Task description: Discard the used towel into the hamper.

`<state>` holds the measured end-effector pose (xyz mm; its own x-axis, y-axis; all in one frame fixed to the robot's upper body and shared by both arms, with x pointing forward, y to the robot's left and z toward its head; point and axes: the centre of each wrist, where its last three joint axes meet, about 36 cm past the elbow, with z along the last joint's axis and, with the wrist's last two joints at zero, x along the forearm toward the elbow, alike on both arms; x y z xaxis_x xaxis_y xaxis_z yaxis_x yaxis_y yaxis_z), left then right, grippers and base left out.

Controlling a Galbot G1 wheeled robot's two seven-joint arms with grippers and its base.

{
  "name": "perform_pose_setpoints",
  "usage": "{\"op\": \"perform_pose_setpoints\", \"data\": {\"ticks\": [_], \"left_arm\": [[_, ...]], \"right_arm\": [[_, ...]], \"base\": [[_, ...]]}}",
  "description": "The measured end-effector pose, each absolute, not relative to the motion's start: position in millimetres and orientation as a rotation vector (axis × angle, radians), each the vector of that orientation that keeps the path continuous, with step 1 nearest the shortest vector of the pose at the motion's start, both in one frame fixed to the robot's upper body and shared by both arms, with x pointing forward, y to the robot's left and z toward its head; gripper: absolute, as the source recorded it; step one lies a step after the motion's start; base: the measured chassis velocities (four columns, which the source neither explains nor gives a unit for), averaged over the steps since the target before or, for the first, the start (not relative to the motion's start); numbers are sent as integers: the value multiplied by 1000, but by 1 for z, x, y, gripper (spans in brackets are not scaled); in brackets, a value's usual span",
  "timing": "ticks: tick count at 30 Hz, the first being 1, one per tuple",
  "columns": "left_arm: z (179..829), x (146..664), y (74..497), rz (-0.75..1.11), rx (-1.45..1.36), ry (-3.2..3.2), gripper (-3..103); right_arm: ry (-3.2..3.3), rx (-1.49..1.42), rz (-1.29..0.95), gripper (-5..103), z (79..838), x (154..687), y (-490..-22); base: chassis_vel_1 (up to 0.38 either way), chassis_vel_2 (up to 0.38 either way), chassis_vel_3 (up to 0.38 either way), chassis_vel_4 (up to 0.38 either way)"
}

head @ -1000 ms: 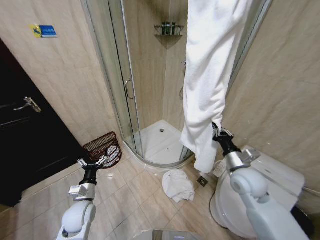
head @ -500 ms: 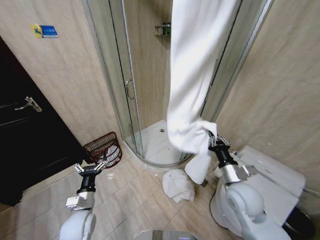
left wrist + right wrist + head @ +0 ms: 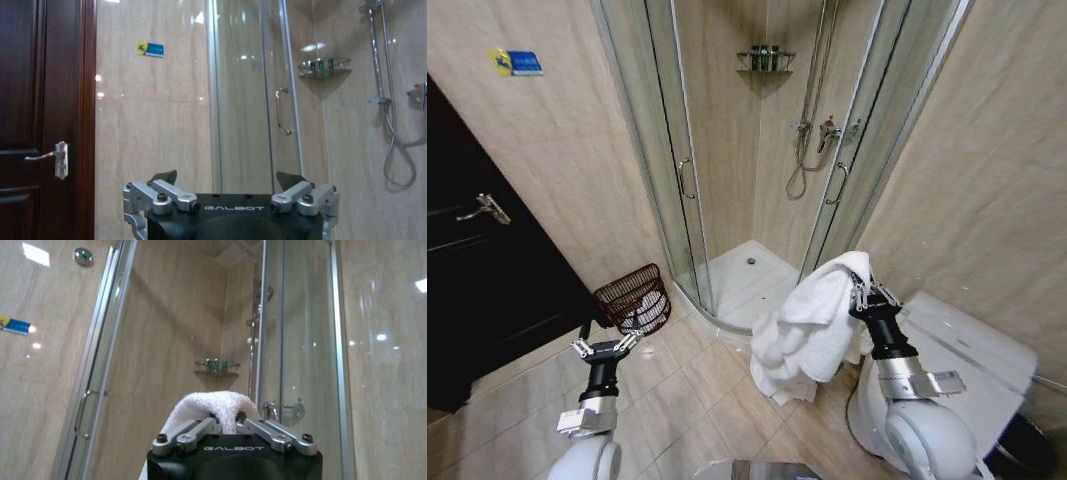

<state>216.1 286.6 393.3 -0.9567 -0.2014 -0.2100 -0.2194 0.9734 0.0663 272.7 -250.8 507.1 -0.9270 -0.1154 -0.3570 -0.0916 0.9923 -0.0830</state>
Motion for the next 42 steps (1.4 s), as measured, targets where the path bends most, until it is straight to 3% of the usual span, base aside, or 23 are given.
{"op": "perform_pose_setpoints", "data": {"ticks": [17, 42], "left_arm": [[375, 207, 288, 229, -295, 2910, 100], [363, 209, 271, 177, -271, 2909, 100]], "right_arm": [[2753, -94, -85, 5, 512, 286, -246], [2771, -36, -111, 5, 511, 281, -232]], "base": [[54, 49, 51, 53], [73, 77, 75, 76]]}}
